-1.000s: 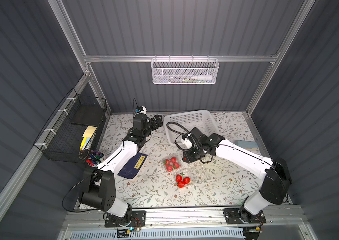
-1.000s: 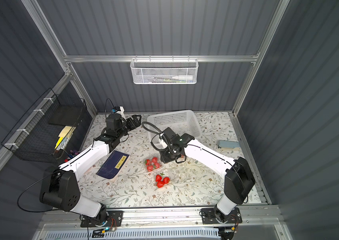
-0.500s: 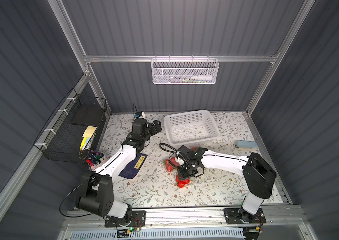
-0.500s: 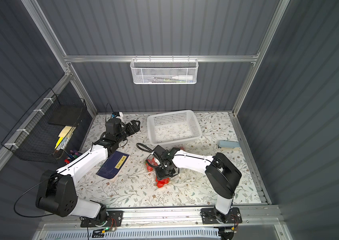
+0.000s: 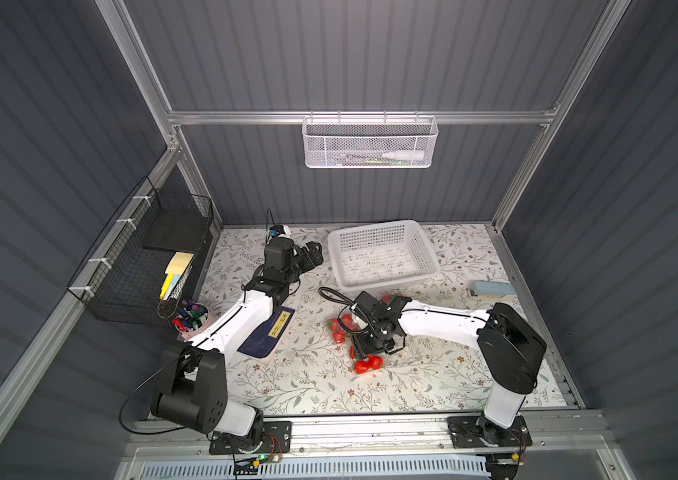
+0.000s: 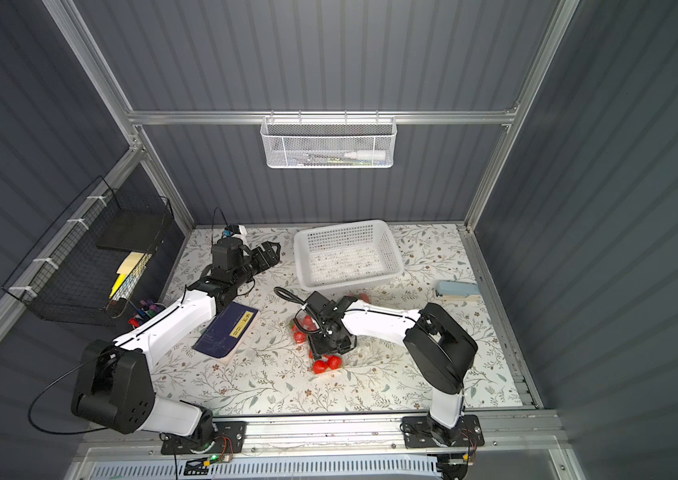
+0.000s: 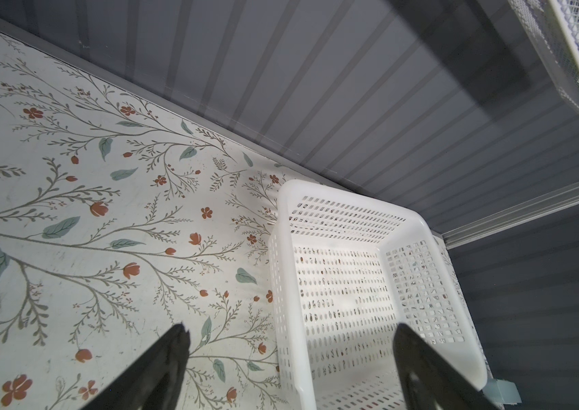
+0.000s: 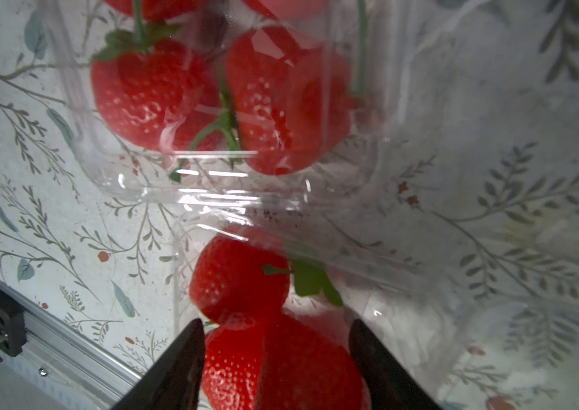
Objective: Pack strawberries into containers
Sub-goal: Place the strawberry in the packing box.
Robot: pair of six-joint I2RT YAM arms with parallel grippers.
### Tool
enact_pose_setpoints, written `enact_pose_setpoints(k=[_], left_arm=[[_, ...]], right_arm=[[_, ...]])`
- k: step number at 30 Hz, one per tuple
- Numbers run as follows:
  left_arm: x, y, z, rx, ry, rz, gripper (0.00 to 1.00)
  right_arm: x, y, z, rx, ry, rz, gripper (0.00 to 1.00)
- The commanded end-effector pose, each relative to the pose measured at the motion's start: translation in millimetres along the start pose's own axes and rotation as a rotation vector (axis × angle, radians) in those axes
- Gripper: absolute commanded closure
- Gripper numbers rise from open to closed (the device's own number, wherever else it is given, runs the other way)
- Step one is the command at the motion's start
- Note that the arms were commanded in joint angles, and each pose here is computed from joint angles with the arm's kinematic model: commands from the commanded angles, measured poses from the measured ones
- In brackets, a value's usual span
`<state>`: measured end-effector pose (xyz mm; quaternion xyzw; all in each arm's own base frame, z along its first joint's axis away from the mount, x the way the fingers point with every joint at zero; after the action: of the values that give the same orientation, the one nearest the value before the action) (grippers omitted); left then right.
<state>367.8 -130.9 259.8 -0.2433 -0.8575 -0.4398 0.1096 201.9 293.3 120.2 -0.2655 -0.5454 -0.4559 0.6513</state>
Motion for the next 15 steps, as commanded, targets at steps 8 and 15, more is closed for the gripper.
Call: enact_pose_setpoints(k=[8, 15], left_arm=[[9, -7, 6, 0.016, 0.002, 0.008, 0.08], [8, -15, 8, 0.014, -0.016, 0.043, 0.11]], right_arm=[[20, 0, -1, 0.017, -0.011, -0.055, 0.31], [15, -8, -2, 0.142, -0.03, -0.12, 0.32]])
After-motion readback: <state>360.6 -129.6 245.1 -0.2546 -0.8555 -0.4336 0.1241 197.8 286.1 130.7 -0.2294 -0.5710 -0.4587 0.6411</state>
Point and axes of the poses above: each gripper's point midway between its finger pads, its own x axis back along the fingers, its own z axis along the line the jaws close on, y = z × x, the point moved 8 cm from there along x, back along the fingers, and after that the axes turned 4 degrees about x, right-handed, at the moved point
